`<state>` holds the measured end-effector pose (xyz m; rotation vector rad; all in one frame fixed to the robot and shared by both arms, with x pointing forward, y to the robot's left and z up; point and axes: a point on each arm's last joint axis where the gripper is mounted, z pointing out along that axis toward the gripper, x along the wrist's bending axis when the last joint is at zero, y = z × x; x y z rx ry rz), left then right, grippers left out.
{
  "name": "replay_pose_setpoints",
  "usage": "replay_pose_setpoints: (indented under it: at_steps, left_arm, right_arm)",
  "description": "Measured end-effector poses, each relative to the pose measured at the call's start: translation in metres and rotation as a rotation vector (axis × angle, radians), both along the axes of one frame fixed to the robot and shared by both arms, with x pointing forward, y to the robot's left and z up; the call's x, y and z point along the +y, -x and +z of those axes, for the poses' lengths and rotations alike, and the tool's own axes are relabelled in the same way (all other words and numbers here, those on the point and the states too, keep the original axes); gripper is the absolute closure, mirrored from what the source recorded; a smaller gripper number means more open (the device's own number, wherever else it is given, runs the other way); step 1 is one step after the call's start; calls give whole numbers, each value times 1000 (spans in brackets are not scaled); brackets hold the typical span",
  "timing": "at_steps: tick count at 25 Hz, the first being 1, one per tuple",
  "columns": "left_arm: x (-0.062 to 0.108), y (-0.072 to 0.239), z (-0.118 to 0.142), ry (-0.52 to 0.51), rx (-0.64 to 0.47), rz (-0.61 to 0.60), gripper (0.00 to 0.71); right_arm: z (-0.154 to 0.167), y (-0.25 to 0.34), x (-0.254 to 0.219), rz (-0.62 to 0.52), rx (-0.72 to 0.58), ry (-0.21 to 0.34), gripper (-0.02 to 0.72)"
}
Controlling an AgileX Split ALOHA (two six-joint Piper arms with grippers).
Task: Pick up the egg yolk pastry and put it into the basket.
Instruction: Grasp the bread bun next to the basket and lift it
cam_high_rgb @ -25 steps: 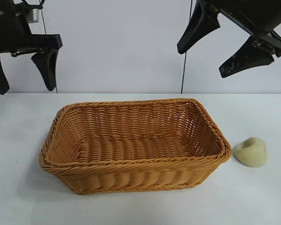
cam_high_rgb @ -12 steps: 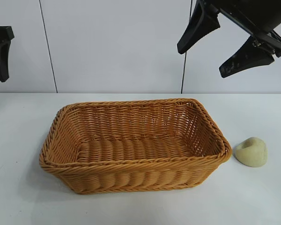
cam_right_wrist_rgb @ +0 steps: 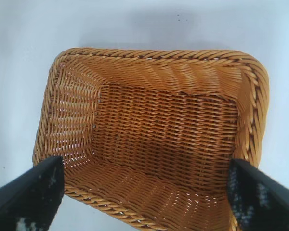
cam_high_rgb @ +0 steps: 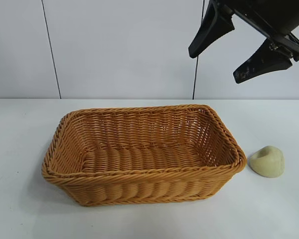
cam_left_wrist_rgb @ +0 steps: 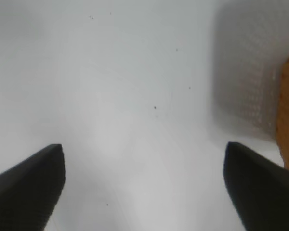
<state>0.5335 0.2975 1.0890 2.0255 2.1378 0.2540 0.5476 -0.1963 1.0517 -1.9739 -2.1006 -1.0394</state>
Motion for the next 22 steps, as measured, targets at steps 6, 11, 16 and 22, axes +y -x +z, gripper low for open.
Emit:
replay_pose_setpoints:
  at_steps: [6, 11, 16, 22]
  left_arm:
    - [2, 93, 15, -10, -92, -1, 67]
    - [3, 165, 3, -11, -169, -1, 67]
    - [4, 212, -17, -10, -261, -2, 67]
    - [4, 255, -43, -5, -505, -2, 67]
  right_arm:
    - [0, 0, 0, 1, 2, 0, 47]
    - [0, 0, 0, 3, 4, 0, 47]
    - [0, 1, 0, 4, 6, 0, 47]
    - [0, 1, 0, 4, 6, 0, 47]
